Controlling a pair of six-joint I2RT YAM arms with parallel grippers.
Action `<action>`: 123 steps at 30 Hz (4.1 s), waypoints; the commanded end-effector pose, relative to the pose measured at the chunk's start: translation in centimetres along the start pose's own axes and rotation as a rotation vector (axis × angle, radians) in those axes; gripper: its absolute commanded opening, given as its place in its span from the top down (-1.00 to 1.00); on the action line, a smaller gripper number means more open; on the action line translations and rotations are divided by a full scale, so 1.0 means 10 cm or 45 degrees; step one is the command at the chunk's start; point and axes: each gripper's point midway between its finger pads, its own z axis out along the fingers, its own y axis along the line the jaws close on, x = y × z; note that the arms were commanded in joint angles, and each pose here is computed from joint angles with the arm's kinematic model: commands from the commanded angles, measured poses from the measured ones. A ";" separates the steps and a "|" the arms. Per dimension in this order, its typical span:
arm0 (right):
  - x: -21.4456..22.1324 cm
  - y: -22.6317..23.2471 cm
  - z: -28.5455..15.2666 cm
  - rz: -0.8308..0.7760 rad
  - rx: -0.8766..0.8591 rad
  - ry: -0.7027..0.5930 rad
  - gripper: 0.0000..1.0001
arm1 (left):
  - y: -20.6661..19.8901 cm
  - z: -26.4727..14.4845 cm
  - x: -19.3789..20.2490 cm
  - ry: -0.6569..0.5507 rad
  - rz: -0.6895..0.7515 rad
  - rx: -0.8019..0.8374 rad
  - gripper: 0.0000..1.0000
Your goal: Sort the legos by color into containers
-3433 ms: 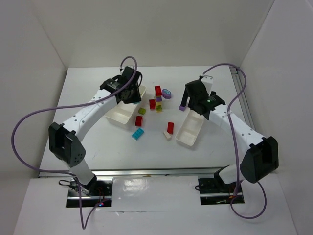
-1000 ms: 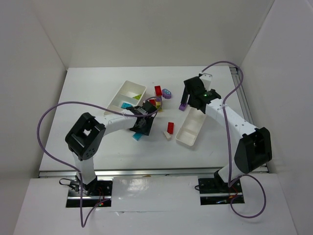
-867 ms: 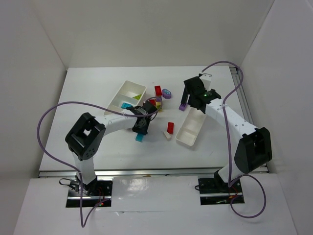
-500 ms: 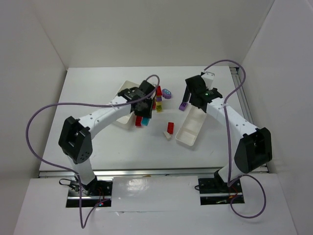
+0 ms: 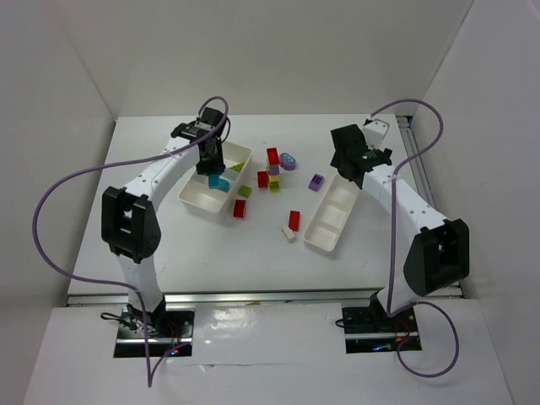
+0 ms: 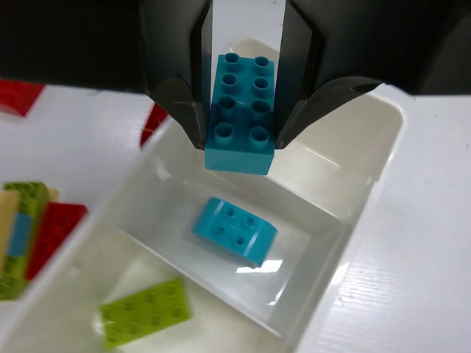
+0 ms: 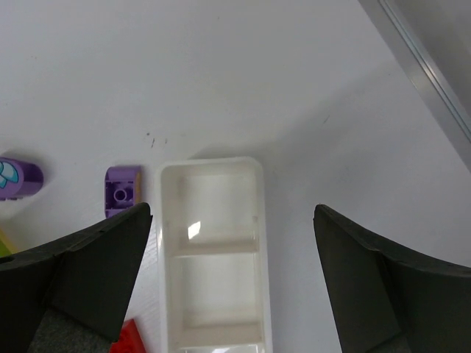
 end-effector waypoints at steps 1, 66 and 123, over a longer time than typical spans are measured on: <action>-0.28 0.01 0.04 0.087 0.046 -0.090 -0.97 | 0.14 0.18 -0.08 0.032 -0.076 -0.062 1.00; 0.05 -0.14 -0.29 0.082 -0.112 0.058 -0.97 | -0.73 0.61 1.19 0.076 0.136 0.057 -0.47; 0.05 -0.06 -0.28 0.099 -0.145 0.037 -0.97 | 0.43 -0.28 0.23 -0.045 -0.196 -0.104 1.00</action>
